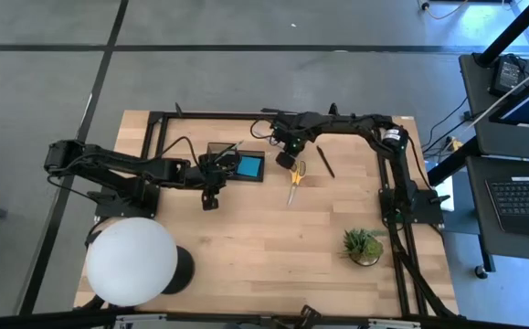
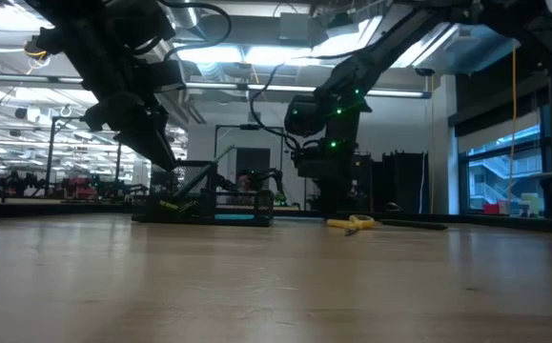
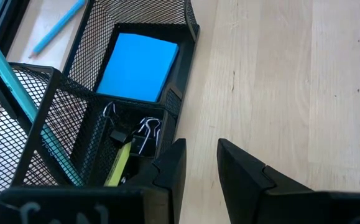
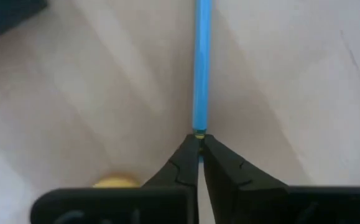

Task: Pick and place office supplies into organizer
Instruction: Put the blue pencil into the black desk organizer

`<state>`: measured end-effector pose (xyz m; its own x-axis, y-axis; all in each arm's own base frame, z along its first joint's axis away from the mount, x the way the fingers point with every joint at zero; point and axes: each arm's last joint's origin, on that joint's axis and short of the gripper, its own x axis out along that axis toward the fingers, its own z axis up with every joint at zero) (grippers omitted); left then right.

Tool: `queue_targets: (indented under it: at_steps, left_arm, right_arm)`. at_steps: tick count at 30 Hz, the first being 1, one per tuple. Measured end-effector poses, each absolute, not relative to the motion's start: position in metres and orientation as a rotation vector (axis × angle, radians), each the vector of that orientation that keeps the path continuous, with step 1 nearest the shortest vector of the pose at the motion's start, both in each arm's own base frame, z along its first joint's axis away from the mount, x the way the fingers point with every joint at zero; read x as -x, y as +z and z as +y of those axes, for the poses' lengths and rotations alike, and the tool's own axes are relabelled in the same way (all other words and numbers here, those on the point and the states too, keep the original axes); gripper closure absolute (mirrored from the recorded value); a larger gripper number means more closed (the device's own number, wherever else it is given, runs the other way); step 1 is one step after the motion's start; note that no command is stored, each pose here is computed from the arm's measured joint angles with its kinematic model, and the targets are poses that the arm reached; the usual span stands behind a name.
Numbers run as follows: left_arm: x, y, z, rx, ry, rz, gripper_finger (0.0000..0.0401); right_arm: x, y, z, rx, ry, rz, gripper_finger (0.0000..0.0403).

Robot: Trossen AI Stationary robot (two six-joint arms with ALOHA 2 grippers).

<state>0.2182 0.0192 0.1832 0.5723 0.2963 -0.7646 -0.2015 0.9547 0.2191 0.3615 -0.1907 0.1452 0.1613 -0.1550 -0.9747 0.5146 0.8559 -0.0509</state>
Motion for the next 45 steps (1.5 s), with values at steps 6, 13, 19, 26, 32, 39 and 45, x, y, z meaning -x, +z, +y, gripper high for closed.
queue_targets:
  at_steps: [6,13,19,26,32,39,45]
  left_arm:
    - [-0.218,0.183,0.019,-0.112,0.292,0.915,0.0315]
    - [-0.218,0.183,0.019,-0.112,0.292,0.915,0.0315]
    - [-0.218,0.183,0.019,-0.112,0.293,0.915,0.0315]
    - [-0.218,0.183,0.019,-0.112,0.292,0.915,0.0315]
    - [-0.218,0.183,0.019,-0.112,0.292,0.915,0.0315]
    - [-0.218,0.183,0.019,-0.111,0.292,0.914,0.0315]
    - [-0.218,0.183,0.019,-0.111,0.292,0.914,0.0315]
  right_arm:
    - [-0.361,0.147,-0.176,-0.333,-0.473,1.389,0.0394]
    - [-0.367,0.147,-0.166,-0.312,-0.451,1.389,0.0391]
    - [-0.364,0.145,-0.167,-0.287,-0.486,1.399,0.0395]
    - [-0.359,0.137,-0.162,-0.304,-0.503,1.418,0.039]
    - [-0.36,0.136,-0.162,-0.301,-0.501,1.403,0.0369]
    - [-0.361,0.136,-0.162,-0.298,-0.499,1.401,0.0366]
    - [-0.361,0.137,-0.163,-0.3,-0.498,1.404,0.0365]
